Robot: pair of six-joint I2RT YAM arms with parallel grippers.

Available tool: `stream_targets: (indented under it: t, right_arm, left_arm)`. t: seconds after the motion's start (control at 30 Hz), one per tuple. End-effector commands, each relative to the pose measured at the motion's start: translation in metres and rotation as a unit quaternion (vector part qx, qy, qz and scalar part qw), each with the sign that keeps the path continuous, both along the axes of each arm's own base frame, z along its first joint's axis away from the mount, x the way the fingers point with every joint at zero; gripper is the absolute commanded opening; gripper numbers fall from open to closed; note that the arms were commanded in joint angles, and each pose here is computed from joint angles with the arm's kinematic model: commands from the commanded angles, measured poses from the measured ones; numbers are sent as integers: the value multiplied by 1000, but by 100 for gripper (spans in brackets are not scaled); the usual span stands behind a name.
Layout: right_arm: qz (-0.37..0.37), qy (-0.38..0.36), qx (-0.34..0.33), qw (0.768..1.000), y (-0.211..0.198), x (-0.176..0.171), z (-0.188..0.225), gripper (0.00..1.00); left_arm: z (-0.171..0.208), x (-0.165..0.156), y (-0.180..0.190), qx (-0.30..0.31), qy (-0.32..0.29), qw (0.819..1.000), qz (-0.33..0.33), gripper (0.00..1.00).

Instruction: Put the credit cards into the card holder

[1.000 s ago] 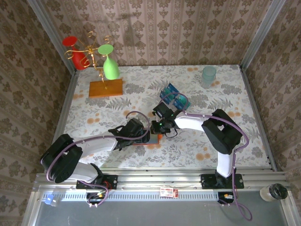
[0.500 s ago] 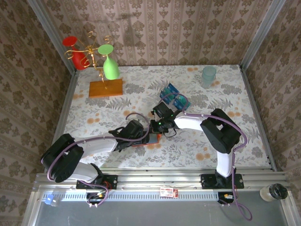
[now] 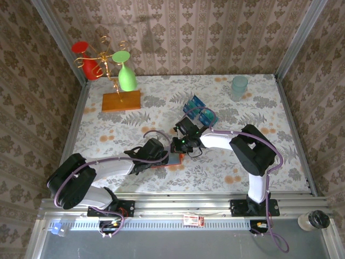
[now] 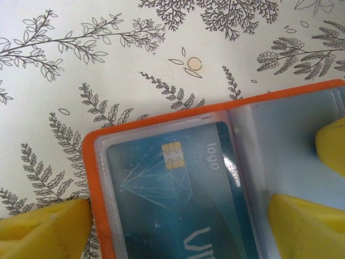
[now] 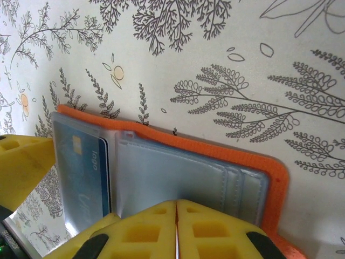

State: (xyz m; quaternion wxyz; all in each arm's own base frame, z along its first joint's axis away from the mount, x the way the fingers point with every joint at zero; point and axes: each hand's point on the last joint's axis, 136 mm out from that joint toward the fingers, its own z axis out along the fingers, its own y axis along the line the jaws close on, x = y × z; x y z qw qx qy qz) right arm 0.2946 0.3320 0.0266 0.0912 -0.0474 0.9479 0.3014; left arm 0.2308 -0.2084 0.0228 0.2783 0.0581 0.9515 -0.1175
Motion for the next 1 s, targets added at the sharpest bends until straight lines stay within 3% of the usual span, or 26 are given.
stream_targets:
  t: [0.0, 0.33, 0.47, 0.63, 0.77, 0.97]
  right_arm:
    - [-3, -1, 15, 1000, 0, 4, 11, 10]
    - [-28, -17, 24, 999, -13, 10, 28, 26]
    - [-29, -9, 24, 999, -13, 9, 20, 27]
    - [-27, 1, 31, 999, -9, 7, 13, 26]
    - [-22, -2, 28, 999, -10, 5, 14, 20]
    - [-11, -10, 16, 1000, -12, 5, 17, 11]
  left_arm:
    - [-20, -17, 5, 8, 35, 999, -13, 85]
    - [-19, -17, 5, 7, 34, 999, -12, 81]
    - [-21, -18, 6, 10, 36, 999, -13, 79]
    - [-22, -18, 6, 10, 36, 999, -12, 78]
    - [-20, -17, 5, 7, 34, 999, -13, 79]
    - [-6, -13, 0, -4, 22, 1000, -16, 91]
